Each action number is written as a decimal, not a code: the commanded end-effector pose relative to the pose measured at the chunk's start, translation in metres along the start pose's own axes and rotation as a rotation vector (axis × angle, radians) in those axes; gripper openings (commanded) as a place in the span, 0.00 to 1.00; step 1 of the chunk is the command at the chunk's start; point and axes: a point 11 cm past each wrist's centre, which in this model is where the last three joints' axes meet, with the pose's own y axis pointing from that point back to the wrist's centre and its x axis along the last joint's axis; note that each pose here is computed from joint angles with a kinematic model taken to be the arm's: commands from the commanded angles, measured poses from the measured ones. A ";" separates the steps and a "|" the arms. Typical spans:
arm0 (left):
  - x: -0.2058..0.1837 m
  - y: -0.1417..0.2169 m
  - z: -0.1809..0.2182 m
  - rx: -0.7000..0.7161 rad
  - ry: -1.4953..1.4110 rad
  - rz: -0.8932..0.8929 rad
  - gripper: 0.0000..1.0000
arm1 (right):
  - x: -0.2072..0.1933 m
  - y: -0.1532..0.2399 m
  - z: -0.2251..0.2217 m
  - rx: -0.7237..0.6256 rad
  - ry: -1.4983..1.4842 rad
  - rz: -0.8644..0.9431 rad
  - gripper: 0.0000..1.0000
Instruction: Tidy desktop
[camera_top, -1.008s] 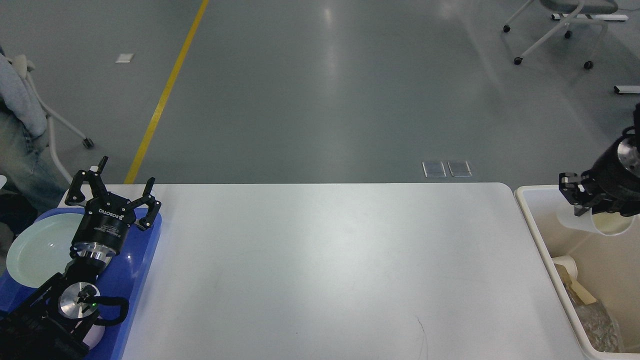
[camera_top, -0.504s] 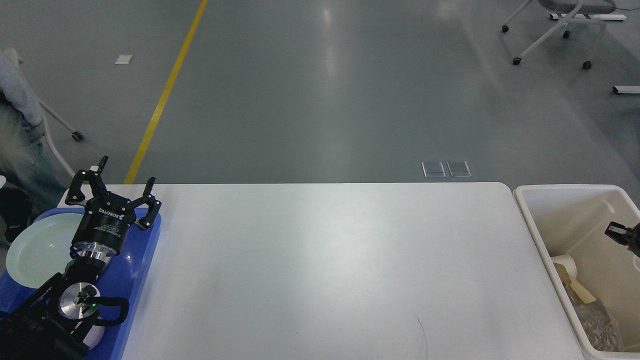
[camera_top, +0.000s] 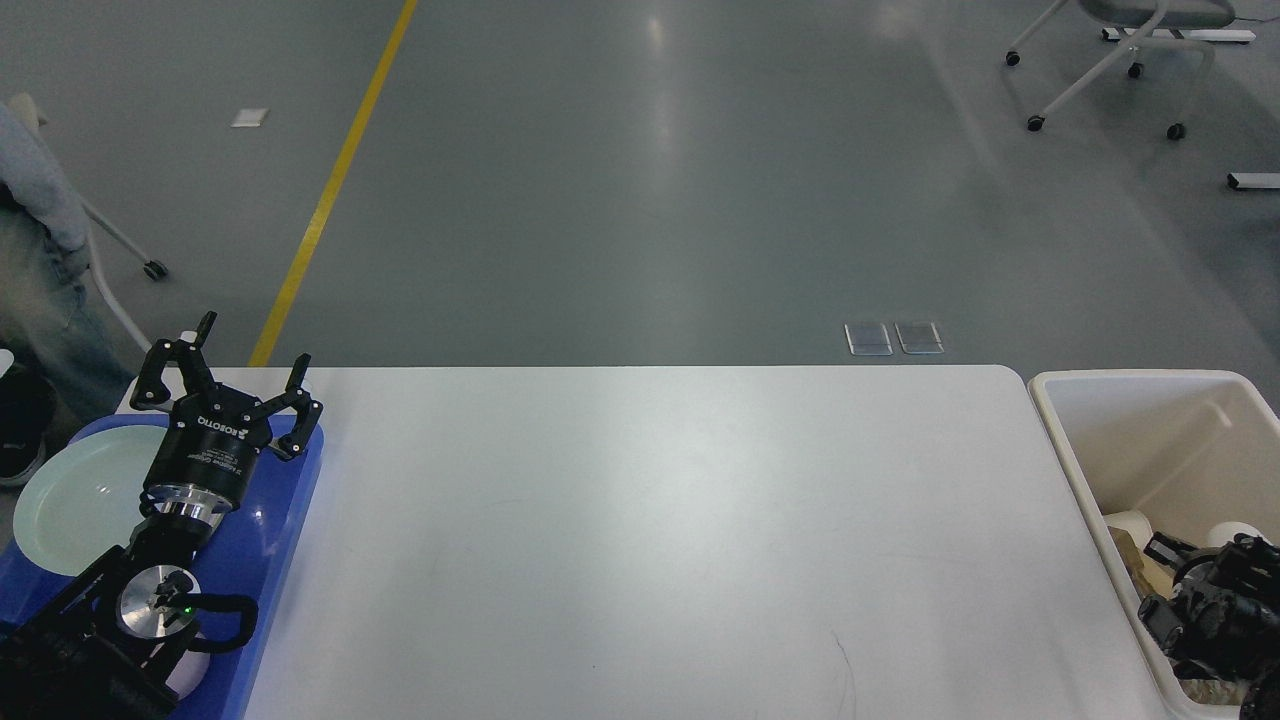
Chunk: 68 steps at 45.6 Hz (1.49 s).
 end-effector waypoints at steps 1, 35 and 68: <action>0.000 -0.001 0.000 -0.001 -0.001 0.000 0.96 | -0.014 0.002 -0.004 0.005 0.007 -0.017 0.00; 0.000 -0.001 0.000 -0.001 0.000 -0.002 0.96 | 0.018 -0.002 0.016 -0.023 -0.024 0.124 1.00; 0.000 -0.001 0.000 -0.001 0.000 -0.002 0.96 | 0.159 0.087 -0.144 0.684 -1.568 -0.207 1.00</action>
